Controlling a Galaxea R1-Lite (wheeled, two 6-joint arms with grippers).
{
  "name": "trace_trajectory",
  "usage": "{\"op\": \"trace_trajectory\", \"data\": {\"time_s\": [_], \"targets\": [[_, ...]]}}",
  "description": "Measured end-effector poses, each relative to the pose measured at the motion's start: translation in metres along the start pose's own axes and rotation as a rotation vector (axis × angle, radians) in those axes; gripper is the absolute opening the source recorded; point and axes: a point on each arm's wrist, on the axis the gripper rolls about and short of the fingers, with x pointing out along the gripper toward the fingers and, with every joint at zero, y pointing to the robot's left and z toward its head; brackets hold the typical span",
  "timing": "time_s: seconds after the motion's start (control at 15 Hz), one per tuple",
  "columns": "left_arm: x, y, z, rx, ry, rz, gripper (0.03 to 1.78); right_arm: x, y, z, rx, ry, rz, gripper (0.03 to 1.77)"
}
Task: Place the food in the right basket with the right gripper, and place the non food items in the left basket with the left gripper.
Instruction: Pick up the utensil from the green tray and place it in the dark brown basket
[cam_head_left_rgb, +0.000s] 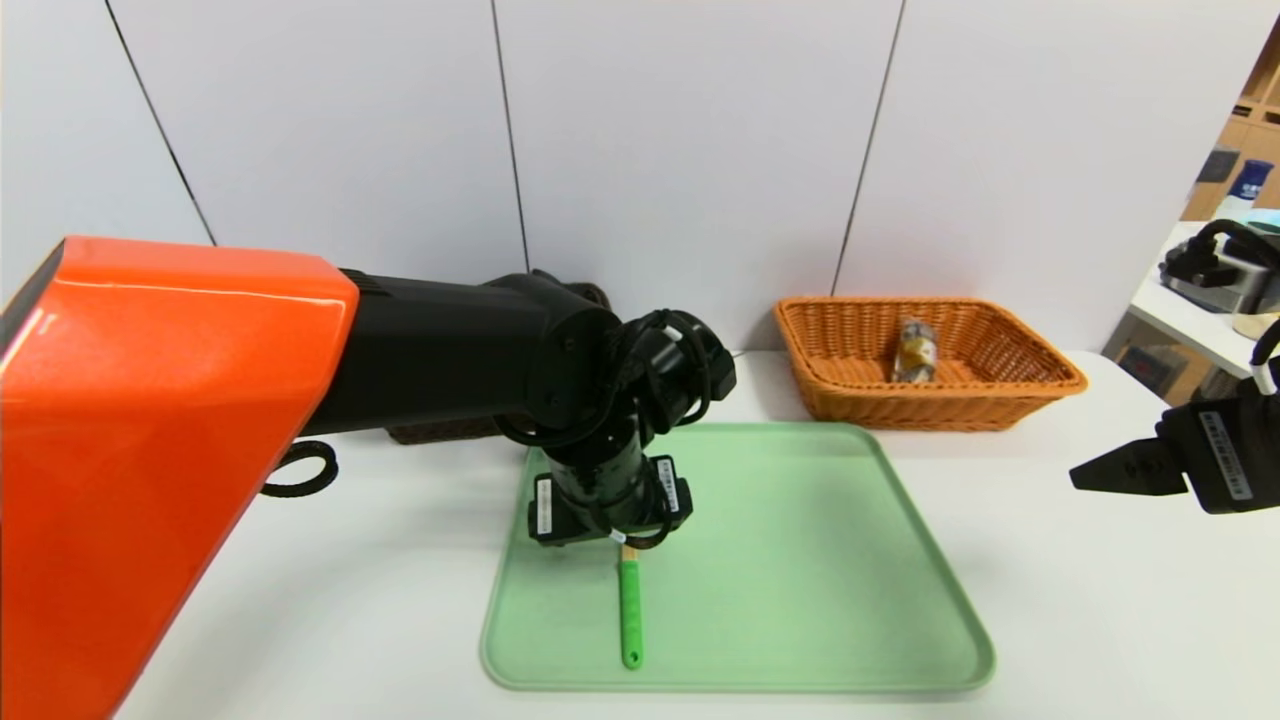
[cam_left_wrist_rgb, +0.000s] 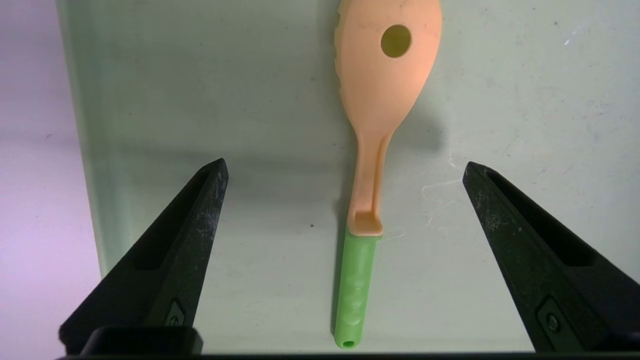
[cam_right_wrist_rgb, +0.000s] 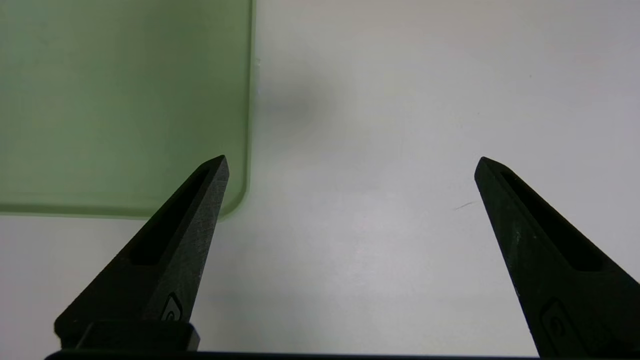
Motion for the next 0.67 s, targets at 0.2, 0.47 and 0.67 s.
{"op": "trace_trajectory", "data": {"time_s": [0.2, 0.47, 0.67], "targets": [[0.0007, -0.0011, -0.0014, 0.008, 0.002, 0.000, 1.68, -0.0008, -0.0004, -0.0018, 0.000, 0.000, 0.000, 1.70], [0.0010, -0.0026, -0.0042, 0.018, 0.012, 0.007, 1.69, -0.0024, -0.0009, -0.0029, 0.001, -0.004, 0.000, 1.70], [0.0021, -0.0028, -0.0044, 0.019, 0.013, 0.010, 1.69, -0.0027, -0.0010, -0.0030, 0.001, -0.005, 0.000, 1.70]]}}
